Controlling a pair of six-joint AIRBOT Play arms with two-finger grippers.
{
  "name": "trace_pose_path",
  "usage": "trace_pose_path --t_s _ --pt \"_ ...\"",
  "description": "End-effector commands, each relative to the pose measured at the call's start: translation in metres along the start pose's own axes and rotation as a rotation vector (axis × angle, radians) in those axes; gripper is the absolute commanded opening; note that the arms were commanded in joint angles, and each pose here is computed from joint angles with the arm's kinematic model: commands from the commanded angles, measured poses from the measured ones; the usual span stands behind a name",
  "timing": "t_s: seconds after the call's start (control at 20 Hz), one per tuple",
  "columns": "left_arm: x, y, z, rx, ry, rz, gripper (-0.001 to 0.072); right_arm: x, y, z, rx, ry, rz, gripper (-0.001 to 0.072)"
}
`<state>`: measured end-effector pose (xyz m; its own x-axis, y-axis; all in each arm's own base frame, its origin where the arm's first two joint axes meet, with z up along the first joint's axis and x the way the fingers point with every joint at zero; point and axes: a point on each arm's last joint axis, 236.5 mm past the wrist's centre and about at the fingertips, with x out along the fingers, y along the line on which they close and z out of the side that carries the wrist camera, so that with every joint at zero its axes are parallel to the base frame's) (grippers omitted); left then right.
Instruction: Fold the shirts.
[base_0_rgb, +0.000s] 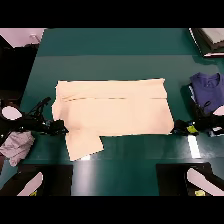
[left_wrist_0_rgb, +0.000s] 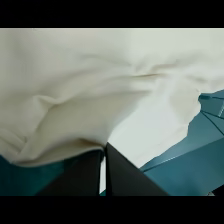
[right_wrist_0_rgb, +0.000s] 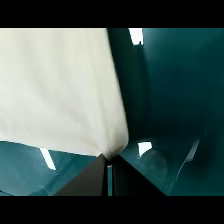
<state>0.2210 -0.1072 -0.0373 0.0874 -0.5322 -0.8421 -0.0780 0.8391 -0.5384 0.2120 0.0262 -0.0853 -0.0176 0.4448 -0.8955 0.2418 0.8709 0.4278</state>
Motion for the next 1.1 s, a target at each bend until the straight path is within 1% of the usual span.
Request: trace_pose_path --t_s 0.0,0.1,0.25,0.3,0.4,0.55,0.7,0.8,1.05 --pt "-0.006 0.003 -0.013 0.049 0.064 0.028 0.0021 -0.005 0.005 -0.013 -0.044 0.042 -0.017 0.0017" --pt "-0.019 0.006 -0.022 0.085 0.120 0.068 0.0021 -0.030 -0.007 -0.029 -0.097 0.067 -0.114 0.0016" --pt "-0.043 -0.014 -0.040 0.130 0.133 0.041 0.0022 -0.082 -0.033 -0.062 -0.110 0.075 -0.327 0.0016" --pt "-0.050 -0.020 -0.051 0.132 0.154 0.030 0.0021 -0.096 -0.036 -0.067 -0.114 0.053 -0.372 0.0017" --pt "-0.064 -0.031 -0.067 0.131 0.154 0.022 0.0022 -0.114 -0.033 -0.069 -0.128 -0.029 -0.409 0.0017" --pt "-0.075 -0.052 -0.052 0.152 0.058 -0.029 0.0022 -0.128 -0.022 -0.057 -0.159 -0.156 -0.402 0.0016" --pt "-0.090 -0.063 0.002 0.193 -0.159 -0.022 0.0023 -0.131 0.007 -0.027 -0.190 -0.250 -0.299 0.0016" --pt "-0.093 -0.064 0.032 0.202 -0.228 -0.014 0.0022 -0.131 0.020 0.003 -0.192 -0.297 -0.235 0.0016" --pt "-0.077 -0.045 0.106 0.157 -0.314 0.013 0.0023 -0.116 0.028 0.055 -0.230 -0.248 -0.228 0.0017"
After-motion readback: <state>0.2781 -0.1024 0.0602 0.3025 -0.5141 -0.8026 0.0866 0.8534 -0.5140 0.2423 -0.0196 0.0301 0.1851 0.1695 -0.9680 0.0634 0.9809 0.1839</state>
